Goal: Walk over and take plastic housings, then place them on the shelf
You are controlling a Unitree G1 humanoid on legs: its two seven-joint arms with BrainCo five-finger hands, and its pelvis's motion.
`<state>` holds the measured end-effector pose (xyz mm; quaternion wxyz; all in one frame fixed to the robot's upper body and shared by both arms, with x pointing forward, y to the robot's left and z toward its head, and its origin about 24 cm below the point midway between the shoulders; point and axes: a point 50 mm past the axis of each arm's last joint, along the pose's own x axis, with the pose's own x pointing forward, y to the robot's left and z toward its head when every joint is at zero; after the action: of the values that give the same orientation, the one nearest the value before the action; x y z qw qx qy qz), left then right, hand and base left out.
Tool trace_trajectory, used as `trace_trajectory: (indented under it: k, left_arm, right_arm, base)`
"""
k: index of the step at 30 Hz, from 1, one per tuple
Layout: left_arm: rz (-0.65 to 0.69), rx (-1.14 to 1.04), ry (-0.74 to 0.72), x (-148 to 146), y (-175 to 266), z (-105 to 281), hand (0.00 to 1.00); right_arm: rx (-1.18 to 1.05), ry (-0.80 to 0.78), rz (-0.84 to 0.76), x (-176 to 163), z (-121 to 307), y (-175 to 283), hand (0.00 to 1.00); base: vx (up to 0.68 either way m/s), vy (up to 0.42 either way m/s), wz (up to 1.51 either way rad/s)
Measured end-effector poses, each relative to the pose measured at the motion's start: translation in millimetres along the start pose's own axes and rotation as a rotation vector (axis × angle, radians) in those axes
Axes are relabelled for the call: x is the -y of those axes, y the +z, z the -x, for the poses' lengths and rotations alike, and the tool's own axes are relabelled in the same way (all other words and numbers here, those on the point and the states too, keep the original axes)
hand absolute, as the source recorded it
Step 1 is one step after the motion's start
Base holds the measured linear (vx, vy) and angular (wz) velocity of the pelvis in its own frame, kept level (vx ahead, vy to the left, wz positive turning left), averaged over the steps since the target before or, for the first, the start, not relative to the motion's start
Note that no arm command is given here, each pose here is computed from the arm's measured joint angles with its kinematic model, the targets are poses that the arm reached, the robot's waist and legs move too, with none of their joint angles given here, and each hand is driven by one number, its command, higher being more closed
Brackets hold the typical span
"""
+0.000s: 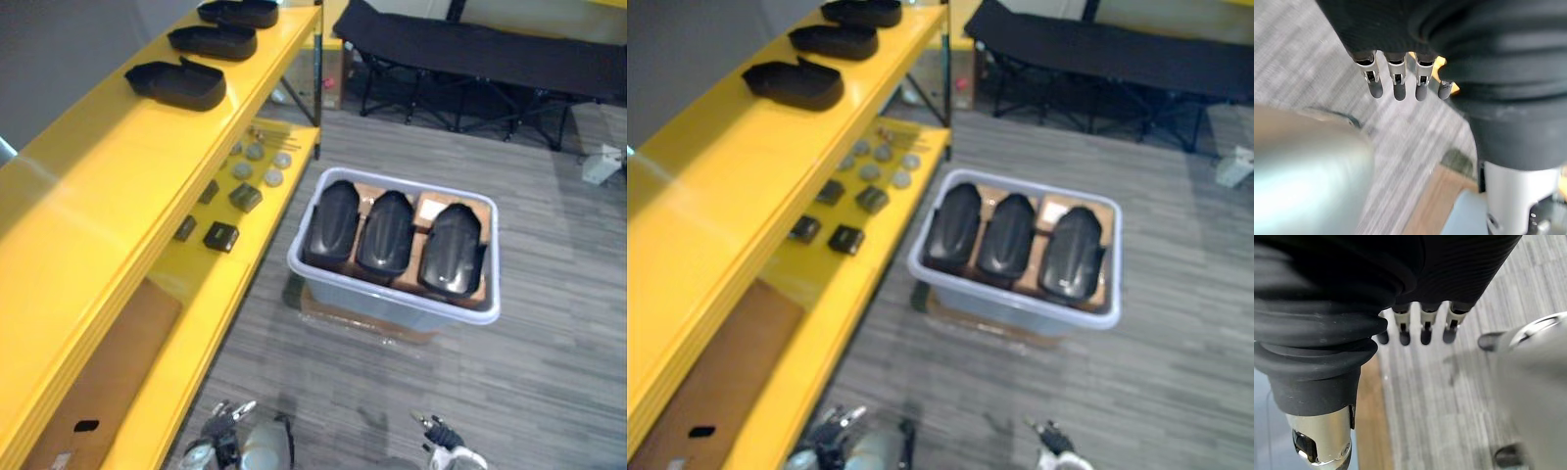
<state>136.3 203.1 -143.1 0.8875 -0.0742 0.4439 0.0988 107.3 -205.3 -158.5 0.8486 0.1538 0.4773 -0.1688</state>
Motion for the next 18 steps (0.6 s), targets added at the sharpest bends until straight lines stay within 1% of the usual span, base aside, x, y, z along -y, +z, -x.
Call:
trace_trajectory:
  k: [2,3,5,9,13,18]
  left_arm:
    - [-0.031,-0.006,0.025,-6.5,0.4,0.7,0.00]
    - [-0.036,-0.026,0.048,-12.4,-1.9,1.3,0.00]
    - [-0.027,-0.056,0.066,-17.0,-8.4,3.3,0.00]
    - [-0.018,-0.077,0.079,-21.9,-12.9,5.0,0.00]
    - [0.011,-0.150,0.063,-11.1,-34.3,8.8,0.00]
    - [0.051,-0.170,0.095,-16.9,-43.1,12.8,0.00]
  right_arm:
    - [0.027,0.015,0.022,-7.8,0.0,1.4,0.00]
    - [0.023,0.025,0.052,-10.2,-0.1,0.6,0.00]
    - [0.016,0.023,0.053,-10.8,0.4,-2.2,0.00]
    - [0.005,0.000,0.078,-8.3,0.6,-4.5,0.00]
    - [-0.004,-0.048,0.096,9.0,1.8,-2.6,0.00]
    - [-0.005,-0.061,0.037,9.7,1.8,-3.0,0.00]
  base:
    - [0.10,0.056,0.19]
    - [0.11,0.022,0.13]
    - [0.12,-0.014,0.24]
    - [0.10,-0.133,0.41]
    - [0.13,-0.167,0.17]
    - [0.06,-0.092,-0.24]
